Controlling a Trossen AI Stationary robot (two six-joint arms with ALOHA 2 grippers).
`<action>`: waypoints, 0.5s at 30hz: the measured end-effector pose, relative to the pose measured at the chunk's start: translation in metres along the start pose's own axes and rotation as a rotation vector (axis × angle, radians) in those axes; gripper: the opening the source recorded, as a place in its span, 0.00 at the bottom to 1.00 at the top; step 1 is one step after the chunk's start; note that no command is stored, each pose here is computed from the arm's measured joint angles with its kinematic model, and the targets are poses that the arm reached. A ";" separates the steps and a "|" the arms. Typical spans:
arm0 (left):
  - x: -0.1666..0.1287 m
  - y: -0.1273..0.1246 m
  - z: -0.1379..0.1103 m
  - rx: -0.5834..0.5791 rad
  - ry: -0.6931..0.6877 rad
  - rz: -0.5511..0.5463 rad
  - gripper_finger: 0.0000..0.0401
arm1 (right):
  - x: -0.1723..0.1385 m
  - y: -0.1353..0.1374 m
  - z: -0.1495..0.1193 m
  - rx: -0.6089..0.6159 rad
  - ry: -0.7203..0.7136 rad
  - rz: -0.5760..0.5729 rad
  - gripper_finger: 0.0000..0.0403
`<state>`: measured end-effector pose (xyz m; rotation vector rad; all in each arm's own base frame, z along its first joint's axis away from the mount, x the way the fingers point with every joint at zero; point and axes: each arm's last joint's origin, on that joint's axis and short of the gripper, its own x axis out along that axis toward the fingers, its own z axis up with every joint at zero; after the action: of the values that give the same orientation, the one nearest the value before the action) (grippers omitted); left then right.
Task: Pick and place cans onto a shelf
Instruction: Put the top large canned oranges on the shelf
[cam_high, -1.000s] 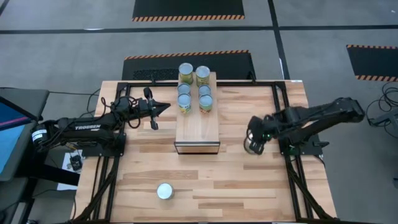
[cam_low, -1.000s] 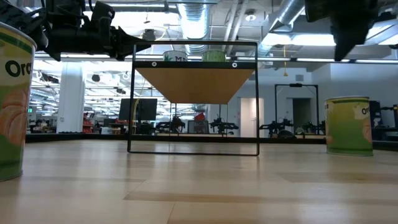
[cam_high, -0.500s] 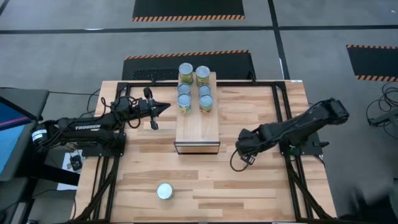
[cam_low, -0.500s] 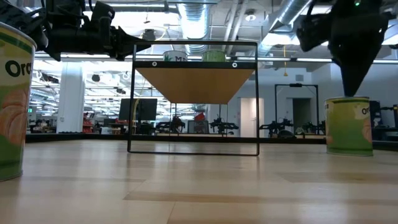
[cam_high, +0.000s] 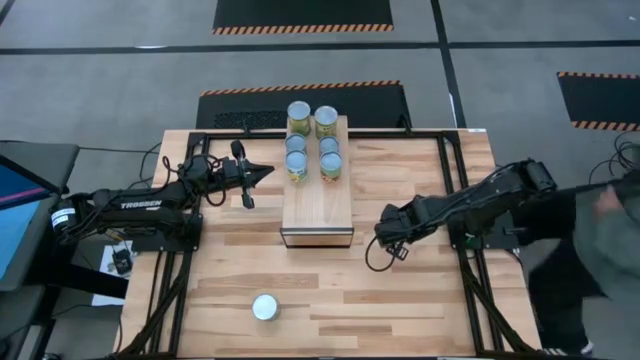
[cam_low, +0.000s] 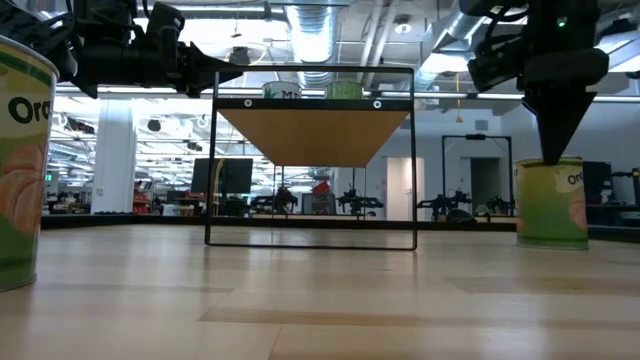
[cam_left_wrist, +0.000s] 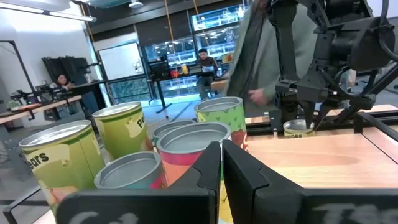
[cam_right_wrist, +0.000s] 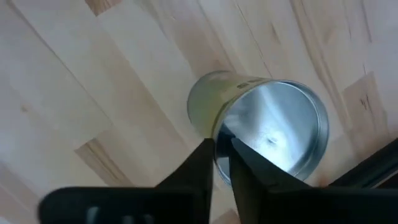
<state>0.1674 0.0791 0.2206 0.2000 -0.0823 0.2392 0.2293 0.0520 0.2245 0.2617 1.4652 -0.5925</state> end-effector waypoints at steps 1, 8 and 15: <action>0.000 0.000 0.000 0.000 0.000 0.000 0.02 | 0.000 0.000 0.001 -0.003 -0.002 0.002 0.17; 0.000 0.000 0.000 0.000 0.000 0.000 0.02 | 0.001 -0.002 0.004 -0.036 -0.009 0.006 0.03; 0.000 0.000 0.000 0.000 0.000 -0.001 0.02 | -0.024 -0.004 0.011 -0.076 -0.052 0.062 0.01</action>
<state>0.1674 0.0790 0.2206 0.2005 -0.0825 0.2386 0.2367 0.0483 0.2496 0.2299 1.4215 -0.4886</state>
